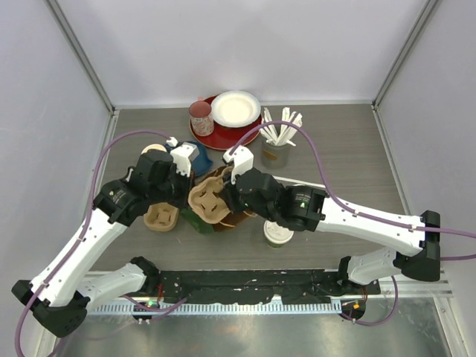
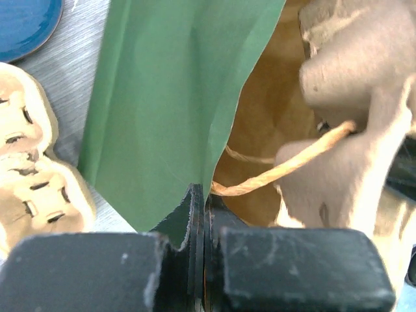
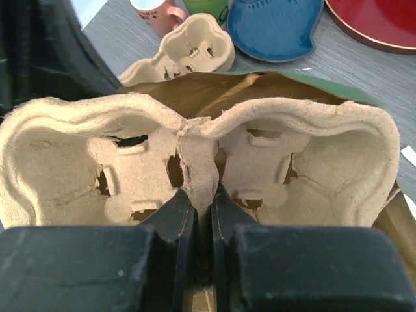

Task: Pack the takeout coffee

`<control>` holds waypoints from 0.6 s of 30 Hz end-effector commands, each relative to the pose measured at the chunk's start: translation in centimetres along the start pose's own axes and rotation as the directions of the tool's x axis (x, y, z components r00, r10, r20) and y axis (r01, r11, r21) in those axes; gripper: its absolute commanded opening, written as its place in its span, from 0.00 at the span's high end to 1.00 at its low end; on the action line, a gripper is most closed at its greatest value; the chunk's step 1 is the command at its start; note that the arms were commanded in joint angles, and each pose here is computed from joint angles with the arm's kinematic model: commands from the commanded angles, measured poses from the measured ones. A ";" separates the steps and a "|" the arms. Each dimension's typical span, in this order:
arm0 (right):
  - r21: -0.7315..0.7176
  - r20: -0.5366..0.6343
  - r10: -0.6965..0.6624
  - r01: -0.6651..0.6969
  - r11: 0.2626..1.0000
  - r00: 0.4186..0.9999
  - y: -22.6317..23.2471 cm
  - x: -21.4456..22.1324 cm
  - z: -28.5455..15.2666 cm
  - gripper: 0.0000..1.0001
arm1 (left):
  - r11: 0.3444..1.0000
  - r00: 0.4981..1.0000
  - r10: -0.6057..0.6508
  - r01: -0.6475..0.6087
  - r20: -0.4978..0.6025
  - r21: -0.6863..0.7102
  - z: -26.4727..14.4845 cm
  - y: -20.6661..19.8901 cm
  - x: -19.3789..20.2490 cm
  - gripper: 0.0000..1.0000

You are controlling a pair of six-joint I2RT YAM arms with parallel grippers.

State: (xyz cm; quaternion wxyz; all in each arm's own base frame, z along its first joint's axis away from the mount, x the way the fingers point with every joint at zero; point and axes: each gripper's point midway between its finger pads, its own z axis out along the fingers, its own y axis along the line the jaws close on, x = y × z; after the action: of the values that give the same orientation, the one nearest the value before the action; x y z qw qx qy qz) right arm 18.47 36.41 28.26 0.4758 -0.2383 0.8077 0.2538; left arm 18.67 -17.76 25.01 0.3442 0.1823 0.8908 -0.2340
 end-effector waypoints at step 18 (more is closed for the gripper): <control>0.003 -0.114 -0.109 0.110 0.994 0.987 -1.3 1.3 0.0 0.99 | 0.955 0.996 -0.023 -0.003 0.087 0.295 -0.8 -5.1 -1.1 1.00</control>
State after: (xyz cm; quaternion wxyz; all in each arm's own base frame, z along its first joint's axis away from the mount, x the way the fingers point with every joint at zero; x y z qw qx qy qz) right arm 18.44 32.98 23.34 0.4104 -0.2621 0.8518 0.1933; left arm 17.01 -18.73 24.48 0.3468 0.2611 0.8587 -0.2723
